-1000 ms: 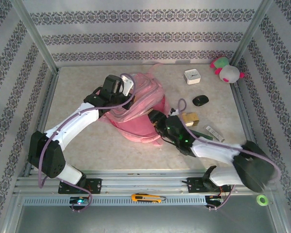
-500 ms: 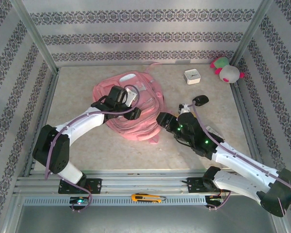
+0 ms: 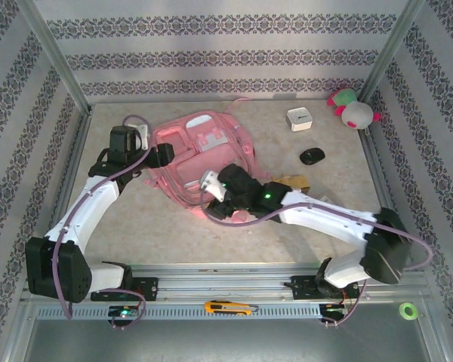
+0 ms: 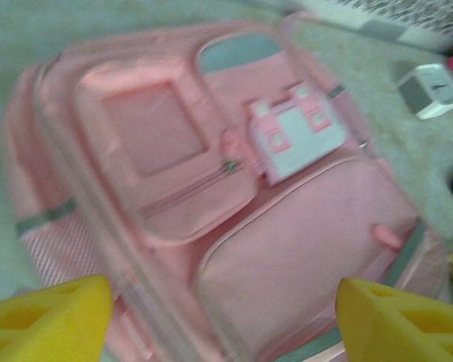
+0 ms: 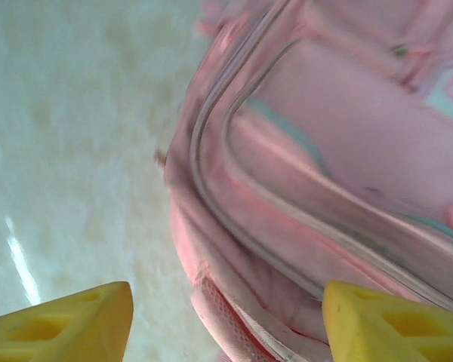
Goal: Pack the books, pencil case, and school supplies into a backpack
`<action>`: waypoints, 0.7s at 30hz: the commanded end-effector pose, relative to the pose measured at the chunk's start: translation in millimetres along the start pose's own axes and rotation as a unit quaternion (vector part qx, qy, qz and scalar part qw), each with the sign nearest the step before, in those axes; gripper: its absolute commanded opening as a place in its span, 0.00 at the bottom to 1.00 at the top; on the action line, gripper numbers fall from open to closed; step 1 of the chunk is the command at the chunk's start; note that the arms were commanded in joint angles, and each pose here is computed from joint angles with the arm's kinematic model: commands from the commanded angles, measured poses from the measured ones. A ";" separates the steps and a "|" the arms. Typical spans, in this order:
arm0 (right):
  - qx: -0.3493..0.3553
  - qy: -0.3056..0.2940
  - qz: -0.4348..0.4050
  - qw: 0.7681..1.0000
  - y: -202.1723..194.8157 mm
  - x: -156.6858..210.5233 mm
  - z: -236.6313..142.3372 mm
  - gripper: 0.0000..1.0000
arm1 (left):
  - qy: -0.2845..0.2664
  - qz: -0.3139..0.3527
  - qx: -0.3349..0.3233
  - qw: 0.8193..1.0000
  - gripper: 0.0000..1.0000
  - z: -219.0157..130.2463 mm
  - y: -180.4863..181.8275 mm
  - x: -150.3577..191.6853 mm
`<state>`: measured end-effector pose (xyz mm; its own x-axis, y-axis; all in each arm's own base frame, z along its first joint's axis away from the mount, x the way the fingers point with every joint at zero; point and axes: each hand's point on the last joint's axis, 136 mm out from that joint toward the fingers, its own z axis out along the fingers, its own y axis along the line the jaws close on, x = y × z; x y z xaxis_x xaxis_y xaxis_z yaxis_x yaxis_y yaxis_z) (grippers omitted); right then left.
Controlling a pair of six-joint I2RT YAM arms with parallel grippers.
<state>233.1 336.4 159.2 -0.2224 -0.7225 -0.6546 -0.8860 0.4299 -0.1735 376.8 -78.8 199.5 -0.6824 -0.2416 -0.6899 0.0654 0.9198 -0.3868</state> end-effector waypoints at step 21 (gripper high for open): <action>0.039 0.088 -0.165 0.982 -31.4 28.5 42.6 0.00 | 0.026 -0.079 -0.026 0.996 0.76 10.4 48.0 63.8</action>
<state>263.3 334.6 66.3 0.0055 -0.9418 -0.3362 -0.9016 0.1408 -0.4090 335.2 -56.4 111.2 -0.7723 -0.3751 -0.5127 -0.1310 0.8838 -0.4492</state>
